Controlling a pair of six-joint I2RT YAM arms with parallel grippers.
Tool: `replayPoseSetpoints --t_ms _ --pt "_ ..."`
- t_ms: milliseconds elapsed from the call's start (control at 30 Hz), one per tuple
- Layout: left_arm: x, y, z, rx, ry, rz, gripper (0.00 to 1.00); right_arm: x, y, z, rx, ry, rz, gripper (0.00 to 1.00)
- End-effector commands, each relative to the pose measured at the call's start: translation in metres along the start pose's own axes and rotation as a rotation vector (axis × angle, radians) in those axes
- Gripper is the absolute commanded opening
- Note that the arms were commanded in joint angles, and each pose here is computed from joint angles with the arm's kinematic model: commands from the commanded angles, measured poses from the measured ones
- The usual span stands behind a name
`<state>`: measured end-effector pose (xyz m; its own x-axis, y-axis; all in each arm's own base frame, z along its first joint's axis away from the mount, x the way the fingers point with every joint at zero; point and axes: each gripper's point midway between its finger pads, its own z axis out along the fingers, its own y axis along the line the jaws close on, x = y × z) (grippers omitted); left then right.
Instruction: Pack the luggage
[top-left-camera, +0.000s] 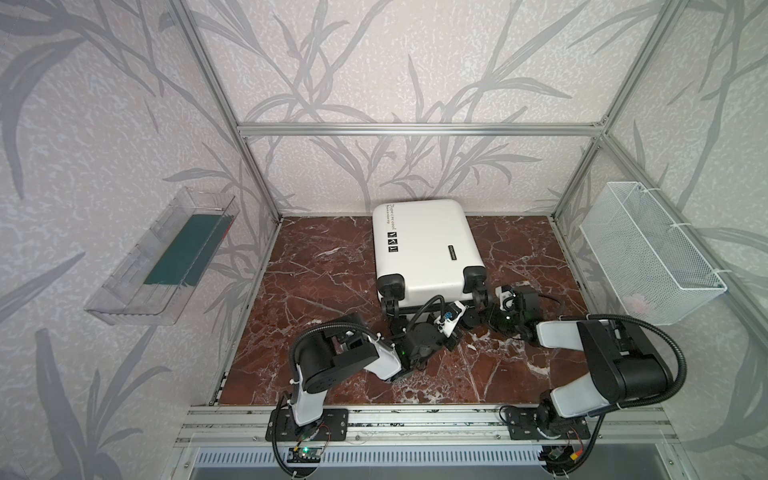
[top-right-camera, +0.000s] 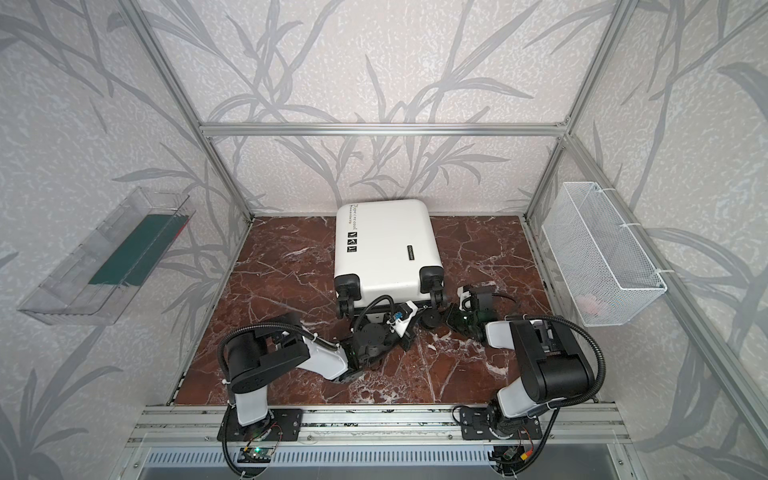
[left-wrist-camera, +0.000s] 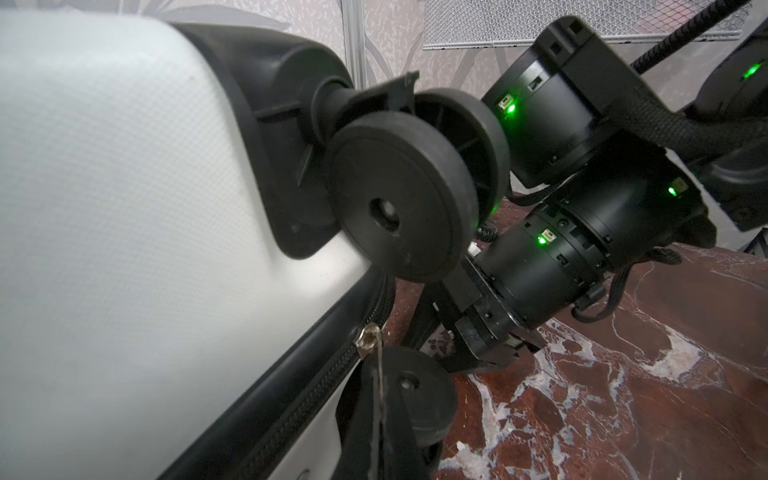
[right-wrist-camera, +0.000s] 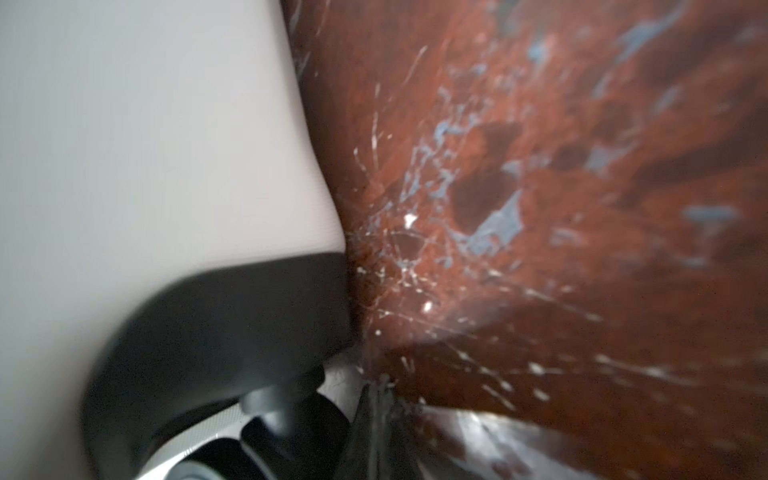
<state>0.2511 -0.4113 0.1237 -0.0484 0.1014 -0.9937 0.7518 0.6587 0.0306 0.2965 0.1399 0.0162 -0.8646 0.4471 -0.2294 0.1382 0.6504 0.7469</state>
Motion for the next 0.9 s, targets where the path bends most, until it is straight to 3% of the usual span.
replayPoseSetpoints --t_ms 0,400,700,867 --pt "-0.019 -0.023 -0.003 0.085 -0.065 -0.018 0.00 0.017 0.011 0.009 -0.043 0.036 0.008 0.00" --pt "-0.015 -0.060 0.012 0.160 -0.070 -0.030 0.00 0.043 0.026 0.028 -0.046 0.084 -0.032 0.00" --pt "-0.014 -0.059 0.024 0.117 -0.099 -0.055 0.00 0.047 0.030 0.031 -0.041 0.094 -0.042 0.00" --pt "-0.015 -0.051 0.013 0.095 -0.106 -0.058 0.13 0.045 0.029 0.029 -0.024 0.091 -0.052 0.00"
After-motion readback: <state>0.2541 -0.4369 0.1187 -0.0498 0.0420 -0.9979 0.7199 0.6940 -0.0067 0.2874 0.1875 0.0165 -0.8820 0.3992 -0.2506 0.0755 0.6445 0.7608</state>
